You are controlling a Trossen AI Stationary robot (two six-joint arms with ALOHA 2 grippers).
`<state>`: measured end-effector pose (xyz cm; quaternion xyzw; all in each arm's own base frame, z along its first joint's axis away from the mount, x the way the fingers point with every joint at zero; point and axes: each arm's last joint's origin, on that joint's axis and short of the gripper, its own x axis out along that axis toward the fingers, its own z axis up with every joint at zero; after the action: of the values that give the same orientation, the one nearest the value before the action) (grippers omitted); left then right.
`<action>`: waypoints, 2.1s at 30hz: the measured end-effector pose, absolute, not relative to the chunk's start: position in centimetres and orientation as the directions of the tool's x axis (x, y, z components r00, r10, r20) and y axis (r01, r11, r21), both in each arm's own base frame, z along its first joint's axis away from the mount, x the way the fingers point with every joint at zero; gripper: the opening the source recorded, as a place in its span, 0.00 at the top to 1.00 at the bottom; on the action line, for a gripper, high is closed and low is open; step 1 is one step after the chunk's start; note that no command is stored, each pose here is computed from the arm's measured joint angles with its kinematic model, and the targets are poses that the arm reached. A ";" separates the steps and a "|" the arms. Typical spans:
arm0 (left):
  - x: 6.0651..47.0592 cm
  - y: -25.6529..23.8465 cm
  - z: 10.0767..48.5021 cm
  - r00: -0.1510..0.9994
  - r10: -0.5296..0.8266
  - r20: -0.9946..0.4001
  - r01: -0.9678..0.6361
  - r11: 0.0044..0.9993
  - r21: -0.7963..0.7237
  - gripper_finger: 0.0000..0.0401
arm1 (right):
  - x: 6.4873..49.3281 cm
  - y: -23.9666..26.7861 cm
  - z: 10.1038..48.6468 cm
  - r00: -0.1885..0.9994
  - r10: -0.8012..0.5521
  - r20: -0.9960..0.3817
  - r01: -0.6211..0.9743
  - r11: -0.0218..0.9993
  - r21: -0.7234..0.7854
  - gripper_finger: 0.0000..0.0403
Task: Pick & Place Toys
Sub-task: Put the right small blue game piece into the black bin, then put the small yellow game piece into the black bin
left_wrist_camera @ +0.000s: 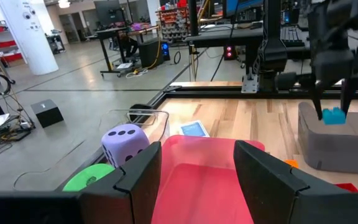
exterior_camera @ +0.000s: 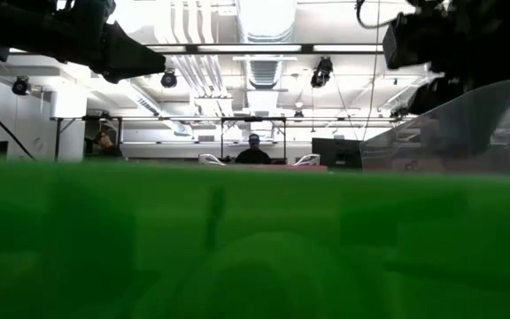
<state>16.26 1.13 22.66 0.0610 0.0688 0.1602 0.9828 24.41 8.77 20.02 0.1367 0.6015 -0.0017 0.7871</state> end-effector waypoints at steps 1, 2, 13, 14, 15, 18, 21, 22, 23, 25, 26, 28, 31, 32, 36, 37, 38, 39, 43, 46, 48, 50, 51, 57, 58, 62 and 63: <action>16.3 1.1 22.7 0.939 0.324 -0.116 -0.307 0.941 0.142 0.49 | 24.6 8.8 19.7 0.265 0.158 -0.951 0.170 0.963 0.207 0.63; 16.3 1.1 22.7 0.939 0.323 -0.116 -0.306 0.941 0.143 0.49 | 24.7 8.9 19.3 0.255 0.154 -0.954 0.172 0.964 0.202 0.62; 16.3 1.1 22.7 0.939 0.324 -0.116 -0.306 0.941 0.144 0.49 | 25.8 9.4 17.0 0.201 0.158 -0.967 0.172 0.966 0.193 0.56; 16.3 1.1 22.7 0.939 0.324 -0.116 -0.306 0.941 0.144 0.49 | 25.8 9.5 16.9 0.195 0.162 -0.967 0.170 0.966 0.196 0.55; 16.3 1.1 22.7 0.939 0.324 -0.115 -0.306 0.941 0.144 0.49 | 25.8 9.5 16.9 0.192 0.165 -0.967 0.170 0.965 0.198 0.55; 16.3 1.1 22.7 0.939 0.324 -0.115 -0.306 0.941 0.144 0.49 | 25.8 9.7 16.8 0.191 0.167 -0.967 0.172 0.965 0.200 0.55; 16.3 1.1 22.7 0.939 0.324 -0.115 -0.306 0.941 0.144 0.49 | 25.8 9.7 16.6 0.186 0.164 -0.969 0.183 0.963 0.199 0.55; 16.3 1.1 22.7 0.939 0.324 -0.115 -0.306 0.941 0.144 0.49 | 25.9 9.7 16.6 0.184 0.162 -0.969 0.188 0.962 0.197 0.54; 16.3 1.1 22.7 0.939 0.324 -0.115 -0.306 0.941 0.144 0.49 | 25.9 9.7 16.5 0.184 0.158 -0.970 0.191 0.962 0.193 0.54; 16.3 1.1 22.7 0.939 0.324 -0.115 -0.306 0.941 0.144 0.49 | 25.9 9.7 16.5 0.189 0.148 -0.971 0.196 0.963 0.185 0.51; 16.3 1.1 22.7 0.939 0.324 -0.115 -0.307 0.941 0.144 0.49 | 25.9 9.7 16.6 0.192 0.144 -0.971 0.198 0.963 0.182 0.49; 16.3 1.1 22.7 0.939 0.324 -0.115 -0.307 0.941 0.143 0.49 | 25.9 9.7 16.6 0.195 0.140 -0.971 0.201 0.963 0.179 0.43; 16.3 1.2 22.7 0.939 0.324 -0.114 -0.308 0.941 0.143 0.49 | 25.8 9.7 16.7 0.197 0.140 -0.970 0.208 0.961 0.181 0.33; 16.3 1.2 22.7 0.939 0.325 -0.114 -0.309 0.940 0.143 0.49 | 25.8 9.7 16.7 0.197 0.140 -0.970 0.209 0.961 0.182 0.30; 16.3 1.2 22.7 0.937 0.331 -0.112 -0.315 0.938 0.143 0.49 | 25.7 9.8 16.9 0.204 0.148 -0.968 0.202 0.961 0.190 0.17; 16.3 1.2 22.7 0.937 0.331 -0.112 -0.315 0.938 0.142 0.49 | 25.7 9.9 17.1 0.210 0.151 -0.966 0.198 0.961 0.194 0.15; 16.3 1.2 22.7 0.937 0.331 -0.112 -0.315 0.938 0.141 0.49 | 25.7 9.9 17.4 0.219 0.155 -0.963 0.193 0.961 0.198 0.13; 16.3 1.2 22.7 0.937 0.332 -0.112 -0.316 0.938 0.141 0.49 | 25.7 10.0 17.8 0.235 0.158 -0.959 0.190 0.960 0.205 0.11; 16.2 1.2 22.7 0.936 0.335 -0.111 -0.319 0.937 0.141 0.49 | 25.7 10.4 20.0 0.332 0.141 -0.933 0.174 0.963 0.208 0.09; 16.2 1.2 22.7 0.930 0.350 -0.110 -0.334 0.932 0.142 0.49 | 25.4 10.6 21.8 0.427 0.096 -0.899 0.166 0.969 0.182 0.09; 16.2 1.3 22.7 0.924 0.366 -0.111 -0.352 0.927 0.132 0.49 | 25.1 10.9 23.1 0.515 0.059 -0.855 0.154 0.975 0.160 0.09; 16.2 1.3 22.6 0.917 0.380 -0.120 -0.367 0.923 0.118 0.49 | 24.8 11.2 24.1 0.614 0.009 -0.790 0.147 0.981 0.126 0.09; 16.2 1.3 22.5 0.914 0.382 -0.135 -0.368 0.923 0.117 0.49 | 24.7 11.5 24.5 0.662 -0.018 -0.749 0.143 0.984 0.102 0.09; 16.0 1.4 24.2 0.858 0.413 -0.307 -0.401 0.910 0.104 0.49 | 24.2 13.1 25.3 0.824 -0.201 -0.530 0.179 0.979 -0.094 0.09; 15.9 1.3 24.6 0.850 0.409 -0.331 -0.400 0.911 0.098 0.49 | 24.3 13.3 25.3 0.831 -0.226 -0.508 0.188 0.974 -0.125 0.09; 15.6 0.9 25.5 0.837 0.388 -0.385 -0.387 0.918 0.082 0.49 | 24.9 13.8 24.7 0.843 -0.260 -0.470 0.188 0.963 -0.195 0.09; 15.5 0.9 25.6 0.835 0.378 -0.399 -0.383 0.921 0.072 0.49 | 25.1 13.8 24.4 0.844 -0.263 -0.467 0.184 0.961 -0.208 0.09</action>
<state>15.53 0.88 25.61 -0.0055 0.2073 0.1986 0.9579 25.07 13.85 24.43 -0.0777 0.2535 -0.1169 0.9571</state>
